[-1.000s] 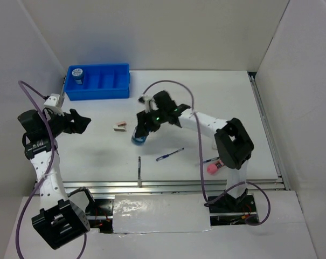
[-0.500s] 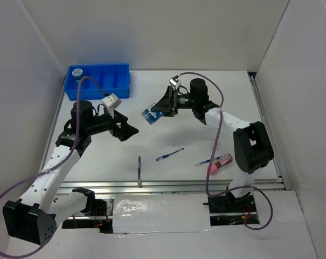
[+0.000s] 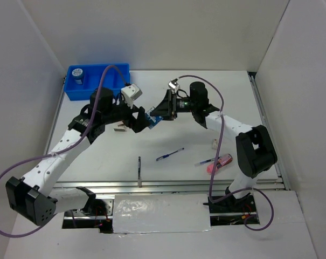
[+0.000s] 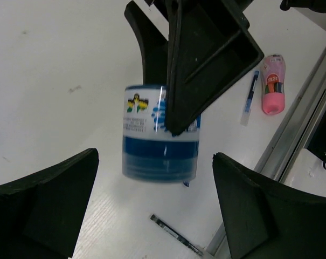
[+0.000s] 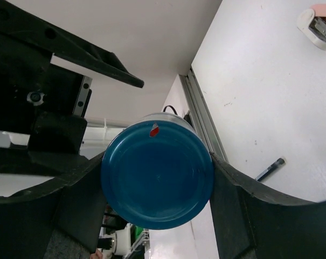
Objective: Sort the stationery into containers
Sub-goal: Pick up the stationery from the corner of the board.
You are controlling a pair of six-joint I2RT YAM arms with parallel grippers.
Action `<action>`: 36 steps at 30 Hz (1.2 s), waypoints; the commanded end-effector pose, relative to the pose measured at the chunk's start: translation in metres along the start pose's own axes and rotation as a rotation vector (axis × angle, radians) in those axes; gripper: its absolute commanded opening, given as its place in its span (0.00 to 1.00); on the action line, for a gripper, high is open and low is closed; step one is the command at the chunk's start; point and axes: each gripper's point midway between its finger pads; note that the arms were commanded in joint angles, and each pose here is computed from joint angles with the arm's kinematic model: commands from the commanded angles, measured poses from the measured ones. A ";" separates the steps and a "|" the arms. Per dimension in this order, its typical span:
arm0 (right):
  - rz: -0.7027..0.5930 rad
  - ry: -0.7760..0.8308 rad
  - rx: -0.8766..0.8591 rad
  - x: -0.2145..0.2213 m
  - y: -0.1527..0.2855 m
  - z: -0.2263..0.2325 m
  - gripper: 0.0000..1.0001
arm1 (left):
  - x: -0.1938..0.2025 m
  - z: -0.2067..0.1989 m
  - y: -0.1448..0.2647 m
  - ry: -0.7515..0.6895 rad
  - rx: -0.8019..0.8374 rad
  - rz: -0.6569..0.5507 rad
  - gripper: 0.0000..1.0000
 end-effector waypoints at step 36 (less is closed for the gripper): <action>-0.016 -0.083 -0.280 0.009 0.017 0.072 0.00 | -0.004 0.003 -0.011 0.091 0.006 -0.048 0.80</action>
Point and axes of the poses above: each gripper's point midway between its finger pads, its own y axis back along the fingers, its own z axis along the line the jaws close on, x = y × z
